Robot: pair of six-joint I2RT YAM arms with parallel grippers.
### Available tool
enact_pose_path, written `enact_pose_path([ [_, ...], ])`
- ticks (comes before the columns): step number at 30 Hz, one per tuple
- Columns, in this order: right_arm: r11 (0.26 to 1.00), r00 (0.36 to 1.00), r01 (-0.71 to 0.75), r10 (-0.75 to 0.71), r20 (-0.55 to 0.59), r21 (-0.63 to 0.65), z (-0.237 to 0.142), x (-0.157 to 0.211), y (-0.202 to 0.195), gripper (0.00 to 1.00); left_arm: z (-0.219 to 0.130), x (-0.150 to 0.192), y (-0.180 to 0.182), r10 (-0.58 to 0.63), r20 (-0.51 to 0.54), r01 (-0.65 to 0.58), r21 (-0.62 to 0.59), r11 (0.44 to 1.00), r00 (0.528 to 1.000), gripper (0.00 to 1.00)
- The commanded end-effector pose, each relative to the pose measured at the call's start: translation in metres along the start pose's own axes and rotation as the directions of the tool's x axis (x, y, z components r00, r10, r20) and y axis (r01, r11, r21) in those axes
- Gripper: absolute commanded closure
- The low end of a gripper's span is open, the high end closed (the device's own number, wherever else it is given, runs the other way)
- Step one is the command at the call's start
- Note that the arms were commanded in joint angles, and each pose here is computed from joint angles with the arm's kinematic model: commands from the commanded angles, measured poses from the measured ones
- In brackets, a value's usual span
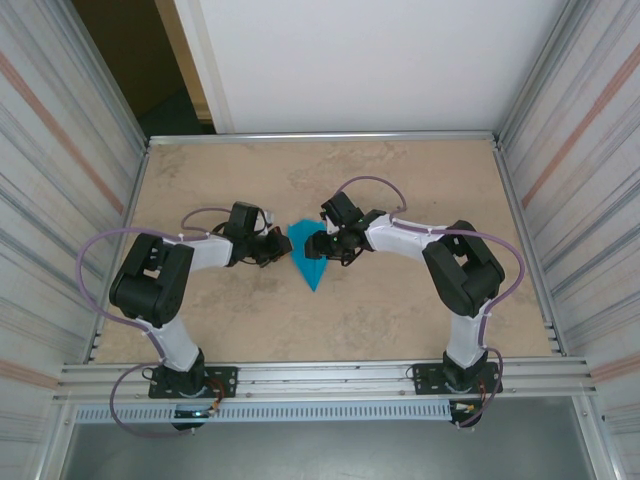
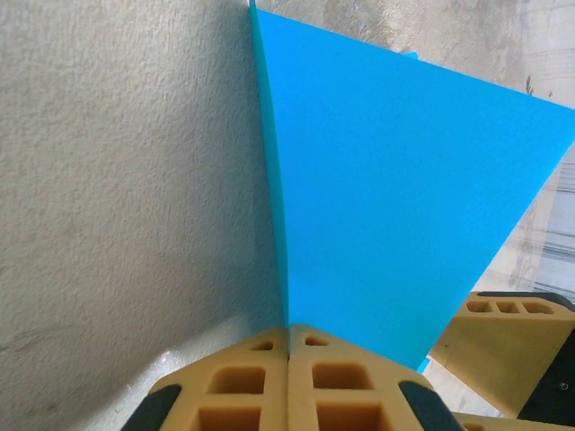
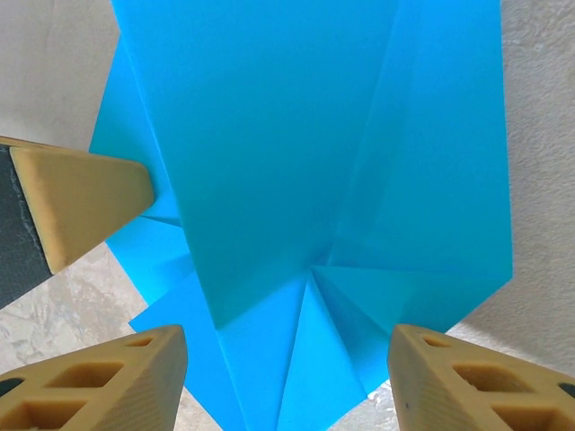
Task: Fold a paper plane with a square sheet of paper (pick it up from the middle)
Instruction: Move the paper plane to the top-center of the table.
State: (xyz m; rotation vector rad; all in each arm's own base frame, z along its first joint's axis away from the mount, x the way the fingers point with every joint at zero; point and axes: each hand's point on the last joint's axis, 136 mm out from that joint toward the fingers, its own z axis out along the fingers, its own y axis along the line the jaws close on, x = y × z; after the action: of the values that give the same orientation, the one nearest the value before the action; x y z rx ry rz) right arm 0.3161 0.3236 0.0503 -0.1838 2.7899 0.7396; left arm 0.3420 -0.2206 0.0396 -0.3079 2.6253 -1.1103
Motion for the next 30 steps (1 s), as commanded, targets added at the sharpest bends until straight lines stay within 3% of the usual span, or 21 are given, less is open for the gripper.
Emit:
enact_pose_path([
  [1, 0.999, 1.000, 0.025, -0.025, -0.017, 0.025, 0.001, 0.003, -0.003, 0.41, 0.001, 0.003, -0.008, 0.028, -0.013, -0.027, 0.029, 0.999, 1.000, 0.97],
  [11, 0.996, 0.994, 0.014, -0.023, -0.109, -0.089, 0.005, 0.028, 0.026, 0.42, -0.001, 0.001, -0.012, 0.028, -0.007, -0.027, 0.038, 0.999, 1.000, 0.97],
  [21, 1.000, 0.994, 0.006, -0.007, -0.105, -0.009, 0.016, 0.030, 0.020, 0.49, -0.004, 0.002, -0.017, 0.026, -0.009, -0.025, 0.058, 0.998, 1.000, 0.97],
  [30, 0.999, 0.994, 0.043, -0.041, -0.104, 0.016, 0.020, 0.028, 0.023, 0.46, -0.006, 0.002, -0.024, 0.025, -0.014, -0.024, 0.080, 0.996, 1.000, 0.97],
])
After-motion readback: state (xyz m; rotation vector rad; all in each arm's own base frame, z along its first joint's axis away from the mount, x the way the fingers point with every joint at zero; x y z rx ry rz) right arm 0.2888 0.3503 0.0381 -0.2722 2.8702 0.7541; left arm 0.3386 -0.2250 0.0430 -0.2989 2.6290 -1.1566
